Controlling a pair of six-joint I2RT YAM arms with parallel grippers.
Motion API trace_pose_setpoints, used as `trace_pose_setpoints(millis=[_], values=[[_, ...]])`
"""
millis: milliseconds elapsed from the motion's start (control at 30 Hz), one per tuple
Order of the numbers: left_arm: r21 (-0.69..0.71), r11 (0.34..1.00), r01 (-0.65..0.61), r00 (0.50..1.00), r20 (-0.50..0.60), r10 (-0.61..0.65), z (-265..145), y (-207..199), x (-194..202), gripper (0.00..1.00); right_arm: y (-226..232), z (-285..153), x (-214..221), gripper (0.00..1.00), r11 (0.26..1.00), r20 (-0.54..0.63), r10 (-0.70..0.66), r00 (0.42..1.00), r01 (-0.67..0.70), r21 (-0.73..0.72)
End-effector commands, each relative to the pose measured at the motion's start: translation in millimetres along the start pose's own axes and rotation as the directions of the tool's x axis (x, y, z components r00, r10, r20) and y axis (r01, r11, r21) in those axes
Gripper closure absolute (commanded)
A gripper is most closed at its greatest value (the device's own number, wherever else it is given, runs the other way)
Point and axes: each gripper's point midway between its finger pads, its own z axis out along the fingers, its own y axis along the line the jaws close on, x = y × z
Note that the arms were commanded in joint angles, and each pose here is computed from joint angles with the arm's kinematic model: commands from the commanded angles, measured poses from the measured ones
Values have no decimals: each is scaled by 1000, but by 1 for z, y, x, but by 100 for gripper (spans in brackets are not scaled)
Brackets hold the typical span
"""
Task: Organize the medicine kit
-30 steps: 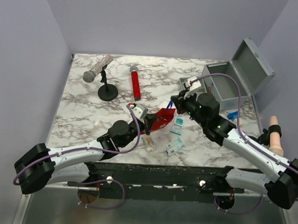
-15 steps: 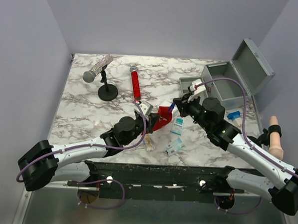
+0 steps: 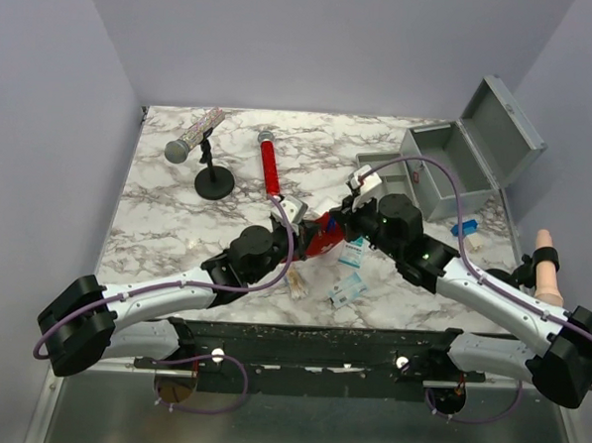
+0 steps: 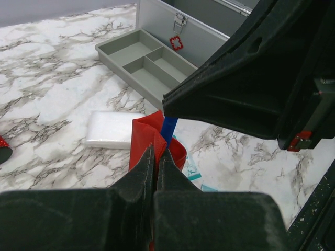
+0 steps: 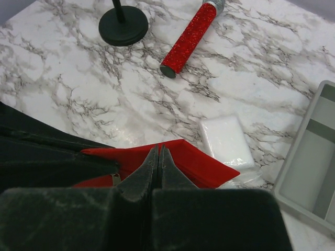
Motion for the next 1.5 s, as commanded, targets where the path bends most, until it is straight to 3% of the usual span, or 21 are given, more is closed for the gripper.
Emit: trace_pose_setpoints(millis=[0, 167, 400, 767, 867, 967, 1267, 1400, 1467], values=[[-1, 1000, 18, 999, 30, -18, -2, 0, -11, 100, 1, 3, 27, 99, 998, -82, -59, 995, 60, 8], [-29, 999, 28, 999, 40, -26, -6, 9, -10, 100, -4, 4, 44, 99, 986, -150, -148, 978, 157, 49], [-57, 997, 54, 997, 55, -51, -11, 23, -11, 100, -2, 5, 62, 99, 982, -213, -168, 962, 183, 50], [-38, 998, 59, 997, 59, -56, -13, 22, -4, 100, 49, 18, 89, 99, 977, -288, -188, 939, 149, -153], [-46, 998, 50, 997, 62, -47, -13, 24, -5, 100, 50, 19, 90, 77, 982, -309, -163, 937, 124, -142], [-48, 998, 40, 997, 62, -37, -15, 25, -4, 100, 46, 17, 78, 65, 993, -283, -101, 954, 81, -84], [-69, 997, 39, 998, 43, -36, -22, 31, 6, 100, 15, -9, 10, 51, 994, -100, 9, 995, 1, 105], [-65, 997, 41, 998, 45, -38, -23, 31, 6, 100, 7, -15, 8, 55, 991, -79, 80, 994, -70, 116], [-60, 997, 40, 998, 47, -37, -23, 30, 6, 100, 10, -11, 15, 70, 992, -101, 81, 992, -70, 102]])
